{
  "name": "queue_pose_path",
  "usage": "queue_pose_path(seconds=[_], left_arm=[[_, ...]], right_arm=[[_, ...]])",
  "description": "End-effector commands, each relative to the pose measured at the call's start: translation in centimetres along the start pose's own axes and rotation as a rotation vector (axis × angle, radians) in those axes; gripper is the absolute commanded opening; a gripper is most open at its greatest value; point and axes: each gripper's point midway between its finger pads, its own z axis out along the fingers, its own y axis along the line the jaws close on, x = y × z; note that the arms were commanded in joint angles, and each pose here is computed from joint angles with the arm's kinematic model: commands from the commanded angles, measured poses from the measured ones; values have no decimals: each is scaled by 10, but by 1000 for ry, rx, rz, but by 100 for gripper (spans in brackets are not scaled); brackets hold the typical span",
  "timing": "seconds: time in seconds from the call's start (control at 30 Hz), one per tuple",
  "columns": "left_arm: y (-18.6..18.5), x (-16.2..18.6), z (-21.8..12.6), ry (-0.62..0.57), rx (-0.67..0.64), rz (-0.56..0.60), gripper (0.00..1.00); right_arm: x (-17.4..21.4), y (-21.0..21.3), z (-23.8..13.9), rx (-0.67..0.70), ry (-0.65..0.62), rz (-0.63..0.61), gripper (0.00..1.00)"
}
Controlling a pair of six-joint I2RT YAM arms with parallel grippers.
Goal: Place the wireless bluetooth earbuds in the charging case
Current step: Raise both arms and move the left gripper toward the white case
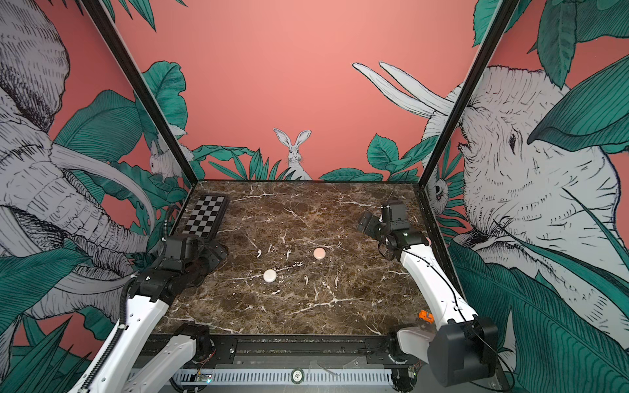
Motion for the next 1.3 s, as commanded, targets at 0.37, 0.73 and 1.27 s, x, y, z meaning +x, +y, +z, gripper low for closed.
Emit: queue_pose_path(seconds=[0.37,0.73,1.27], left_arm=[[23,32,-8,134,-141,-116,99],[9,63,12,172,-192,-104,99],[-47,129,59,267,-222,-6,99]], right_arm=[[30,-28,-20,237,117,-331,98],[67,-14,-15,188,122,-396,98],[85,21,-3,85,71,-483,98]])
